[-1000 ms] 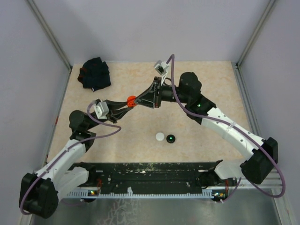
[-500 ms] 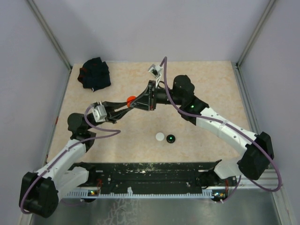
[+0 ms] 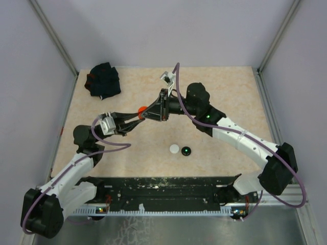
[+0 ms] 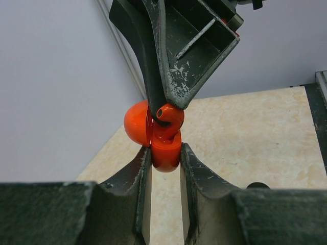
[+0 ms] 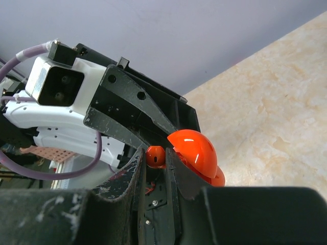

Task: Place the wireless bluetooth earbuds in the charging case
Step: Place the earbud in the charging case.

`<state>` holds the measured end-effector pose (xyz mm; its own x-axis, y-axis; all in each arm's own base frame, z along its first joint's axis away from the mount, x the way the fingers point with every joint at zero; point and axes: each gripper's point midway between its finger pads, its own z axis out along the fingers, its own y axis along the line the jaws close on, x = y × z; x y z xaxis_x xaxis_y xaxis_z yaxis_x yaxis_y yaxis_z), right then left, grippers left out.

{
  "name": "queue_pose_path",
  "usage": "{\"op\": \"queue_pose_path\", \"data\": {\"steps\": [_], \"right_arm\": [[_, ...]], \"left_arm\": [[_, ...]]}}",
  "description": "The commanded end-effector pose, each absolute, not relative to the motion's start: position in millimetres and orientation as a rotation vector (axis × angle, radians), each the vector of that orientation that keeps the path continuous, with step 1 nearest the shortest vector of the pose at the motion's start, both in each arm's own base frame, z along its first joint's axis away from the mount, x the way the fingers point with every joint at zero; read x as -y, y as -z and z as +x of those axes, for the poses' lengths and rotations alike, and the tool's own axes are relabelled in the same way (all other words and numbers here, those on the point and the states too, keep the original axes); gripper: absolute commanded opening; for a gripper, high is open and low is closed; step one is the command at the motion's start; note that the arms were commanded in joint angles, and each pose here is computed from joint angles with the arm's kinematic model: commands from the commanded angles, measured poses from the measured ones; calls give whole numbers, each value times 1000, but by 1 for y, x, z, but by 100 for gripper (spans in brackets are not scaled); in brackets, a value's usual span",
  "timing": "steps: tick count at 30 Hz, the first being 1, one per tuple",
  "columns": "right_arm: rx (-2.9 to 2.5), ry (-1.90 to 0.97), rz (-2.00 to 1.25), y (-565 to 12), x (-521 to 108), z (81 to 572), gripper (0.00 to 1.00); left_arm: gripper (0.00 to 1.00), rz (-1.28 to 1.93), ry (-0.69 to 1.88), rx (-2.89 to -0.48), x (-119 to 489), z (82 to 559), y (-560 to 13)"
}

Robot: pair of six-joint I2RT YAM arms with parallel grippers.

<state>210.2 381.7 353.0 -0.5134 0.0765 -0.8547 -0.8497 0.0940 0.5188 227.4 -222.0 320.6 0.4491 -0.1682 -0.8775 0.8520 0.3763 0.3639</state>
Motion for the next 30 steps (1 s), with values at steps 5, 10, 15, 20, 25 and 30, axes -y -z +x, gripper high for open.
{"op": "queue_pose_path", "data": {"steps": [5, 10, 15, 20, 25, 30], "right_arm": [[-1579, -1495, -743, -367, -378, 212, 8], [-1606, -1507, -724, -364, -377, 211, 8], [-1626, -1492, -707, -361, -376, 213, 7], [-1653, -1472, -685, -356, -376, 218, 7], [-1691, -1438, -644, -350, -375, 225, 7], [-1725, -1399, -603, -344, -372, 231, 7]], "left_arm": [[0, 956, 732, -801, 218, 221, -331], [0, 943, 712, -801, 216, 223, -330], [0, 939, 700, -800, 214, 224, -330], [0, 940, 698, -796, 214, 223, -330], [0, 945, 703, -792, 215, 222, -330], [0, 940, 701, -791, 214, 222, -331]]}}
